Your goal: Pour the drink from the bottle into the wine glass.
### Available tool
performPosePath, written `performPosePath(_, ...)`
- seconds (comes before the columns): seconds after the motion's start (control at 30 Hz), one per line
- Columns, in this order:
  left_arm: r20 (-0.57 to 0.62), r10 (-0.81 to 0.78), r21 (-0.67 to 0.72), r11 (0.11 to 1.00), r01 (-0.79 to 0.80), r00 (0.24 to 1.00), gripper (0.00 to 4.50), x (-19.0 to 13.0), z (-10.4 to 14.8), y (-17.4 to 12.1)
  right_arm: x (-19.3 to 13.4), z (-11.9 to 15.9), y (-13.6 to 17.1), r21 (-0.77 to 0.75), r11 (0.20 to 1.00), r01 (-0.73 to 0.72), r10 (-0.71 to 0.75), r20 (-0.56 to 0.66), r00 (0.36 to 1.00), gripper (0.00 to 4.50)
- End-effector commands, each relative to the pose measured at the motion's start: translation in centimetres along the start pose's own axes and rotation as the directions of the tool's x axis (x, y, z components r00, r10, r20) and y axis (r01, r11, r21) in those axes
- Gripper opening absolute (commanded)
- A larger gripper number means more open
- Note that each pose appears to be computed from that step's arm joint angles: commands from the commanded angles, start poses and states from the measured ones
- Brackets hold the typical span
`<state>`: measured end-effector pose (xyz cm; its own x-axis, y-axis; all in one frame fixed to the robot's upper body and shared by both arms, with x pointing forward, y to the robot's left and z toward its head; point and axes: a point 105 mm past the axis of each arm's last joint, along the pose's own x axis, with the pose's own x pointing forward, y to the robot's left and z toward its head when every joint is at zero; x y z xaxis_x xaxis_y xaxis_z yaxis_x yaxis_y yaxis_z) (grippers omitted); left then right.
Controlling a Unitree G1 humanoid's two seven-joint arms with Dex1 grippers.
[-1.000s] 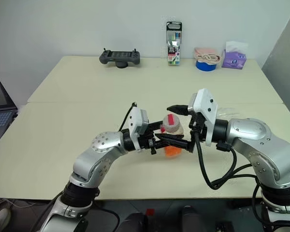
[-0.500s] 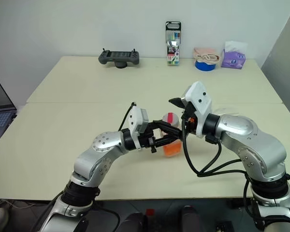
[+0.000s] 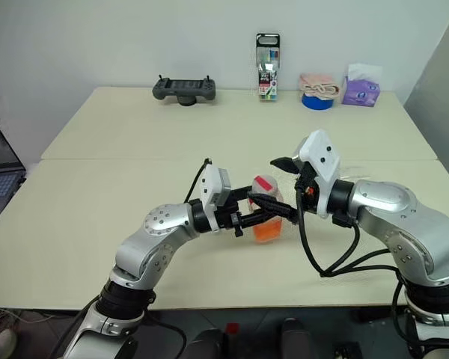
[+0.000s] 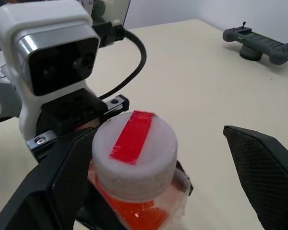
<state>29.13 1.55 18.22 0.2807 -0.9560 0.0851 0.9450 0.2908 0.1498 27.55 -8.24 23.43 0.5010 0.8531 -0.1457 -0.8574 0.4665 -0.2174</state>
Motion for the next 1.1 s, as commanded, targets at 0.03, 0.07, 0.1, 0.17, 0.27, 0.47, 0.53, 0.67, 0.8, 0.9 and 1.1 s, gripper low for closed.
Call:
performPosePath(0.03,0.056,-0.015,0.057,0.998,0.011,0.998,2.14,0.0,1.8,-0.2,-0.8,1.2,1.0,-0.033,0.998,-0.047,0.048,0.033,0.998,4.50)
performPosePath(0.07,0.055,-0.013,0.056,0.998,0.010,0.998,2.14,0.0,1.8,-0.2,-0.9,1.1,1.2,-0.038,0.998,-0.058,0.059,0.021,0.998,4.50)
performPosePath(0.1,0.053,-0.012,0.055,0.998,0.009,0.999,2.14,-0.1,1.7,-0.2,-1.0,1.0,1.3,-0.045,0.997,-0.064,0.064,0.011,0.998,4.50)
performPosePath(0.17,0.046,-0.009,0.054,0.998,0.007,0.999,2.14,-0.2,1.6,-0.2,-1.0,0.9,1.4,-0.047,0.996,-0.073,0.073,0.000,0.997,4.50)
performPosePath(0.27,0.040,-0.007,0.053,0.999,0.005,0.999,2.14,-0.3,1.4,-0.2,-1.1,0.8,1.7,-0.043,0.994,-0.096,0.096,-0.004,0.995,4.50)
performPosePath(0.47,0.042,-0.002,0.052,0.999,0.000,0.999,2.14,-0.2,1.4,-0.1,-0.1,1.3,0.4,-0.002,1.000,-0.008,0.008,0.033,0.999,4.50)
performPosePath(0.53,0.043,0.000,0.053,0.999,-0.002,0.999,2.14,-0.1,1.4,0.0,0.3,1.1,0.7,0.003,1.000,-0.016,0.016,0.029,0.999,4.50)
performPosePath(0.67,0.044,0.000,0.053,0.999,-0.002,0.999,2.14,-0.1,1.4,0.0,1.0,1.1,0.8,0.004,1.000,-0.013,0.012,0.033,0.999,4.50)
performPosePath(0.8,0.043,0.005,0.052,0.999,-0.007,0.999,2.14,-0.2,1.4,0.0,1.6,1.5,0.7,0.005,1.000,-0.012,0.012,0.052,0.999,4.50)
performPosePath(0.9,0.042,0.006,0.052,0.999,-0.008,0.999,2.14,-0.2,1.4,0.0,1.9,1.7,0.6,0.004,1.000,-0.005,0.005,0.059,0.998,4.50)
performPosePath(1.1,0.039,0.009,0.052,0.999,-0.011,0.999,2.14,-0.2,1.4,-0.1,2.3,1.2,-0.8,0.010,0.998,0.069,-0.069,0.040,0.997,4.50)
